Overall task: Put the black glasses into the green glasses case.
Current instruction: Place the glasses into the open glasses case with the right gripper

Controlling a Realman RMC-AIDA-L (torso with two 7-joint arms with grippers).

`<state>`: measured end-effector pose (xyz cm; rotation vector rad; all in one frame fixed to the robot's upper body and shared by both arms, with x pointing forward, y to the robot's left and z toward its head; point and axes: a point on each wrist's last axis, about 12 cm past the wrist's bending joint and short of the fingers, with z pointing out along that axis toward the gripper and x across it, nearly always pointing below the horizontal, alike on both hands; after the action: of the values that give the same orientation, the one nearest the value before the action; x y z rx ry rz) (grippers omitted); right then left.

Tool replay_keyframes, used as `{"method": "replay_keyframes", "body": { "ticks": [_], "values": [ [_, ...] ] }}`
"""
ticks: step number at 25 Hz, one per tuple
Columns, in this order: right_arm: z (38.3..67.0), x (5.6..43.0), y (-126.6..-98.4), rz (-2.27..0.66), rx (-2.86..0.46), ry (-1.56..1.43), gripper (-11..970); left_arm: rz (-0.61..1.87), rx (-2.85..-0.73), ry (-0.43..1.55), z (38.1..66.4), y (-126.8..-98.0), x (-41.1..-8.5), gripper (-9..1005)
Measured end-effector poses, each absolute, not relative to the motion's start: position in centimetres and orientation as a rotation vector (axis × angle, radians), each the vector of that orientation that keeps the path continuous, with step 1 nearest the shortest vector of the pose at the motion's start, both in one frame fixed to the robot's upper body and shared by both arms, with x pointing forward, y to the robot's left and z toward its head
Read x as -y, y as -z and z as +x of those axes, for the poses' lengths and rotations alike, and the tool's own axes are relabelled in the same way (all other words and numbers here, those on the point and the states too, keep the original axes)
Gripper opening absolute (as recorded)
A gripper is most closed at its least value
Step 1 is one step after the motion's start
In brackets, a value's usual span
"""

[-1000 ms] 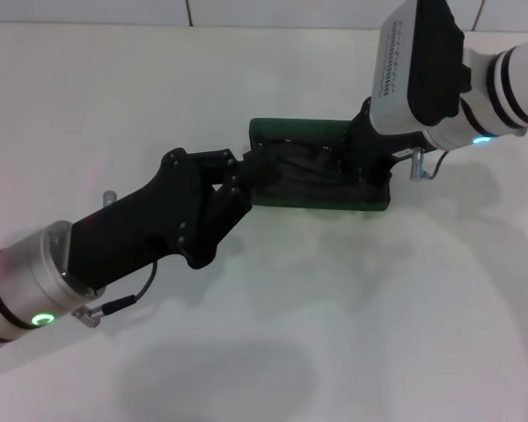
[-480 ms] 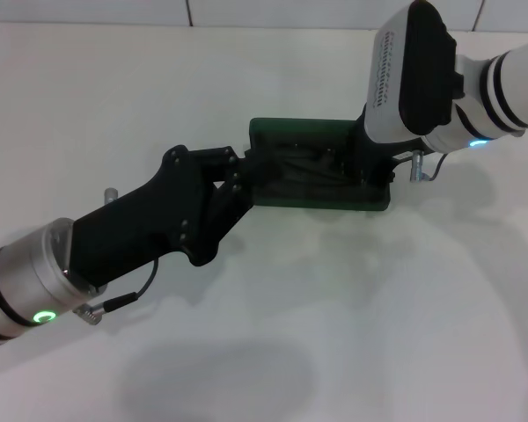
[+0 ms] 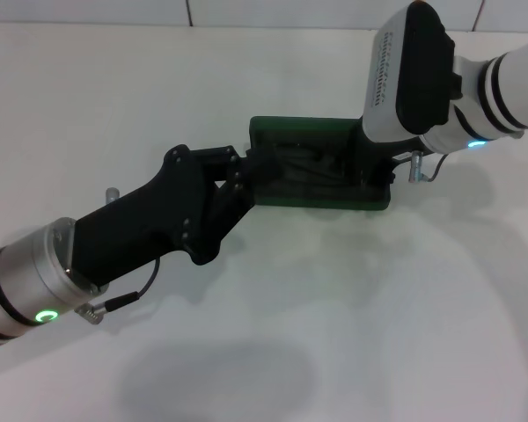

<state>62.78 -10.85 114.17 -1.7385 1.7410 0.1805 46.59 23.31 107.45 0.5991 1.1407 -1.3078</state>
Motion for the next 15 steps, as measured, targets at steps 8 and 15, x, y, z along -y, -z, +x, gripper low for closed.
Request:
{"method": "replay_keyframes", "body": {
  "ticks": [8, 15],
  "values": [
    [62.73, 10.77, -114.03, -1.736, -1.757, -0.173, 121, 0.598, -1.142, 1.308, 46.56, -107.43, -23.32, 29],
    [62.63, 10.76, -113.77, -1.743, -1.785, -0.14, 125, 0.595, -1.143, 1.31, 46.45, -107.37, -23.31, 29]
  ]
}}
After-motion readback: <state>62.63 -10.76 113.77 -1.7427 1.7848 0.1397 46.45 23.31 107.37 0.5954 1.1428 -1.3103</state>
